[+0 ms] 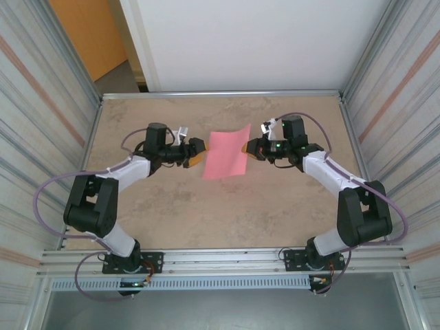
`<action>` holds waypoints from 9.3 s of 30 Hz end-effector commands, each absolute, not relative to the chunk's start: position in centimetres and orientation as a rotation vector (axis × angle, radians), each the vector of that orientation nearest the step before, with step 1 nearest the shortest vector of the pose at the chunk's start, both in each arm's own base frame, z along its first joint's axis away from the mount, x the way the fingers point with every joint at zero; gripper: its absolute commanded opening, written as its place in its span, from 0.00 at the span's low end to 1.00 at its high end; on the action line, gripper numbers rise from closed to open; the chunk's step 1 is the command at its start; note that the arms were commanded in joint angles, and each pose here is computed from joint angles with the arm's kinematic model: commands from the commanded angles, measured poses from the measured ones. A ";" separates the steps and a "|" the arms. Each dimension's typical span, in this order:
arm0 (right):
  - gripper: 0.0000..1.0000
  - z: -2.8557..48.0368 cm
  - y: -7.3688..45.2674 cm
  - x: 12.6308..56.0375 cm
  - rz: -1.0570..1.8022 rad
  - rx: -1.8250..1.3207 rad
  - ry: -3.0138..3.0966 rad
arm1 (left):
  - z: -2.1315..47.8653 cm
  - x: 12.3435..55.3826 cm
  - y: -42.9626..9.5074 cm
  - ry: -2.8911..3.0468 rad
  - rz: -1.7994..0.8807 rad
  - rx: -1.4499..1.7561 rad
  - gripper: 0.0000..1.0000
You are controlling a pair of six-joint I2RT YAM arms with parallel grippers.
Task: Fold a paper plane with a square sheet of paper (pick it up from the middle)
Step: First fold in half a square sheet of paper at the center of the table, then hold the square sheet of paper at the center of the table, then first fold the square sheet of paper in half at the center of the table.
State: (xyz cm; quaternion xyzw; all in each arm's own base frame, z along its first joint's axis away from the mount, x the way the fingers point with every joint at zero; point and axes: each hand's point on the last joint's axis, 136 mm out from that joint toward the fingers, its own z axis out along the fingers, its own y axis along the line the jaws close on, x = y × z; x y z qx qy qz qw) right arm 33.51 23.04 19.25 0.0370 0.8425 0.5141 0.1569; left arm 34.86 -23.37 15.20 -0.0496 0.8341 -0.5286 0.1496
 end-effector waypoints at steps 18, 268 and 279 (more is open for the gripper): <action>0.00 15.4 30.9 32.2 1.428 -0.045 2.569 | 12.3 32.5 -18.7 2.455 -1.322 -0.253 0.95; 0.08 -8.9 19.2 25.2 0.311 0.147 3.375 | 5.4 32.0 -30.6 2.793 -1.273 0.099 0.05; 0.08 -8.9 19.0 25.1 0.301 0.148 3.378 | 0.8 33.0 -28.1 2.873 -1.194 0.000 0.05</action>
